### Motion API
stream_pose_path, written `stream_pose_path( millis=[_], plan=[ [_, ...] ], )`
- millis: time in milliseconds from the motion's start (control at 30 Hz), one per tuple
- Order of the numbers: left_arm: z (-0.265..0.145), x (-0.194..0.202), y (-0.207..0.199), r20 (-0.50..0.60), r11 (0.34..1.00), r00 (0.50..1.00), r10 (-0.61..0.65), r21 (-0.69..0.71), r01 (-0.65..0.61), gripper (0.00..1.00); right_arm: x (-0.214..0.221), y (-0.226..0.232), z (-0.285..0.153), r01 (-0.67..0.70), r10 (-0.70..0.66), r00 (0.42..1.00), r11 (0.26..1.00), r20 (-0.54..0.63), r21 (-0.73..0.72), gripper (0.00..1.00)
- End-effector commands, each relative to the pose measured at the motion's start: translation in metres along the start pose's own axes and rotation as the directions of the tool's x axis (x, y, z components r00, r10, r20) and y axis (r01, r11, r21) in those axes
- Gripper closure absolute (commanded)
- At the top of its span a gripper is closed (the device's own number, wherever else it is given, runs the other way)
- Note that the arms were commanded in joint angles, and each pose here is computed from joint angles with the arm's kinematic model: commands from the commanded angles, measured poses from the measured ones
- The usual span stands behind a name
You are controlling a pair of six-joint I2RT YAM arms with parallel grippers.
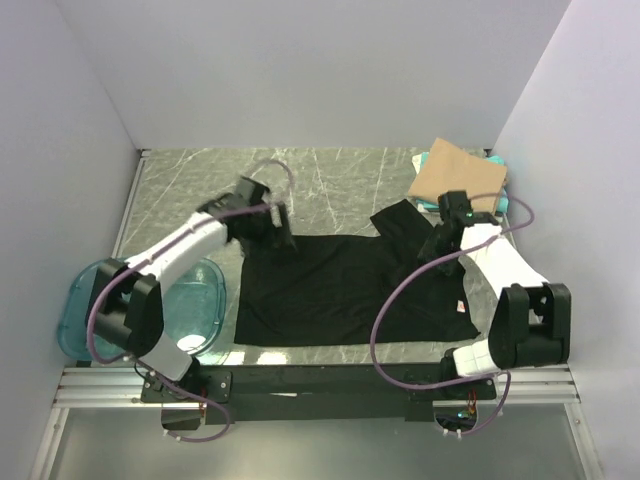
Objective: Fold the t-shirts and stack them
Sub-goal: Fold the tshirt
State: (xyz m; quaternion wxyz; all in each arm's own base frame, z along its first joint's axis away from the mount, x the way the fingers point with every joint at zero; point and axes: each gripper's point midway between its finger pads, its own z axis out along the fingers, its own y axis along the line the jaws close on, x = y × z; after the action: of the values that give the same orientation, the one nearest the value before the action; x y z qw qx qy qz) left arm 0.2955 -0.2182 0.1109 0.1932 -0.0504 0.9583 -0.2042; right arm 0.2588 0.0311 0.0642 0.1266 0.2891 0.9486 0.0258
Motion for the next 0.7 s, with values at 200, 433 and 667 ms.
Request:
stream_pose_path(
  millis=[200, 433, 667],
  plan=[
    [0.009, -0.095, 0.097, 0.105, 0.972, 0.99, -0.098, -0.203, 0.117, 0.31, -0.053, 0.039, -0.07, 0.061, -0.036, 0.986, 0.987, 0.163, -0.152, 0.54],
    [0.041, -0.109, 0.115, 0.064, 0.962, 0.989, -0.131, -0.231, 0.142, 0.46, -0.063, 0.055, -0.068, 0.066, -0.039, 0.988, 0.98, 0.148, -0.186, 0.53],
    [0.059, -0.114, 0.119, 0.051, 0.957, 0.987, -0.151, -0.245, 0.159, 0.58, -0.074, 0.065, -0.06, 0.08, -0.055, 0.99, 0.979, 0.131, -0.187, 0.54]
  ],
)
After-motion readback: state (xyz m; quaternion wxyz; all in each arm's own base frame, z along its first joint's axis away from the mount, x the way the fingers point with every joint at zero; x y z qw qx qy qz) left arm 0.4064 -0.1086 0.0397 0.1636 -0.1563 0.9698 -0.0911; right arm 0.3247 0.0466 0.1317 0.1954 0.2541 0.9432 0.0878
